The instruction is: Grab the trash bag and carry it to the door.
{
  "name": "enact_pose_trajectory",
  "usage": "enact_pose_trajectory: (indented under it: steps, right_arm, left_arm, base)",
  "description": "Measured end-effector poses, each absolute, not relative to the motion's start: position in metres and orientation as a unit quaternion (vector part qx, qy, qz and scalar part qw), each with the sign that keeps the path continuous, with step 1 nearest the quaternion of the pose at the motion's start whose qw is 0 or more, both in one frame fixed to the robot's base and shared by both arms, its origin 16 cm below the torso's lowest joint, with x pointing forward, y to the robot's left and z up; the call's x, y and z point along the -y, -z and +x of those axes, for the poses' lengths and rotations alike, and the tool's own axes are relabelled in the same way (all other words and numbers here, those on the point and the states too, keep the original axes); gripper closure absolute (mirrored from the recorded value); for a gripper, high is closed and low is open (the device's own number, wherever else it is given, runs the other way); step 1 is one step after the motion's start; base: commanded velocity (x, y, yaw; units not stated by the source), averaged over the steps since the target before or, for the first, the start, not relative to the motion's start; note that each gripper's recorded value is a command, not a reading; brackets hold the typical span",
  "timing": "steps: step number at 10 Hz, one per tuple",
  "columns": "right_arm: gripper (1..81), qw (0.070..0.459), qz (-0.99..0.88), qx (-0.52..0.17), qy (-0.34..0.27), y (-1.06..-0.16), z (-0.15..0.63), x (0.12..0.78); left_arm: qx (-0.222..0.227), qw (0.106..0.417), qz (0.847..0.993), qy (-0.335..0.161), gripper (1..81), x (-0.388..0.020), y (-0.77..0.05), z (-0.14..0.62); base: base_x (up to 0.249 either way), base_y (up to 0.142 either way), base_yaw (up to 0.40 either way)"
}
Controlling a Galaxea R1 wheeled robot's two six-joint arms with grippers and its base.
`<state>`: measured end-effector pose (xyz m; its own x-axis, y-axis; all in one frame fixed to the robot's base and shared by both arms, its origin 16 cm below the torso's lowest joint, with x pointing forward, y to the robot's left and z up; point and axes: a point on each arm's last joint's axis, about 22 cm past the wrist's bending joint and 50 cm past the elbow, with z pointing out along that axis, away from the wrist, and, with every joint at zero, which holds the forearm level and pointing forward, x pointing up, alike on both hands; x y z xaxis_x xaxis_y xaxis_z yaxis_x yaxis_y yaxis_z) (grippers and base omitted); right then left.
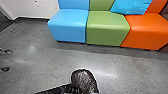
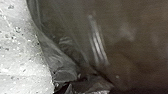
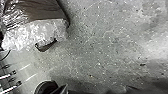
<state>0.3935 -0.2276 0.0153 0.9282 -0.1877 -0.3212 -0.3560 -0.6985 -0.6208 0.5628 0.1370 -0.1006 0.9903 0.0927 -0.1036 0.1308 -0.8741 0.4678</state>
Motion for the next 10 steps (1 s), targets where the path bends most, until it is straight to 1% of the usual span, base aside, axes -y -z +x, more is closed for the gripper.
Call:
enact_pose_trajectory:
  steps: [5, 6, 7, 10]
  right_arm:
    - [1.0, 0.354, -0.916, -0.151, -0.116, -0.0122, 0.3954, 0.2338]
    - [1.0, 0.352, -0.916, -0.151, -0.116, -0.0121, 0.3952, 0.2355]
    - [1.0, 0.351, -0.917, -0.152, -0.116, -0.0121, 0.3953, 0.2373]
    - [1.0, 0.351, -0.917, -0.151, -0.116, -0.0121, 0.3953, 0.2370]
  left_arm:
    - [-0.053, 0.244, 0.968, 0.034, 1.0, -0.1379, 0.1047, 0.5607]
    - [-0.058, 0.244, 0.967, 0.035, 81.1, -0.1378, 0.1048, 0.5608]
    - [-0.050, 0.245, 0.968, 0.033, 81.1, -0.1366, 0.1048, 0.5600]
    - [-0.050, 0.244, 0.968, 0.033, 81.1, -0.1386, 0.1051, 0.5601]
  base:
    - [0.000, 0.000, 0.000]
    - [0.000, 0.000, 0.000]
    - [0.000, 0.000, 0.000]
    - [0.000, 0.000, 0.000]
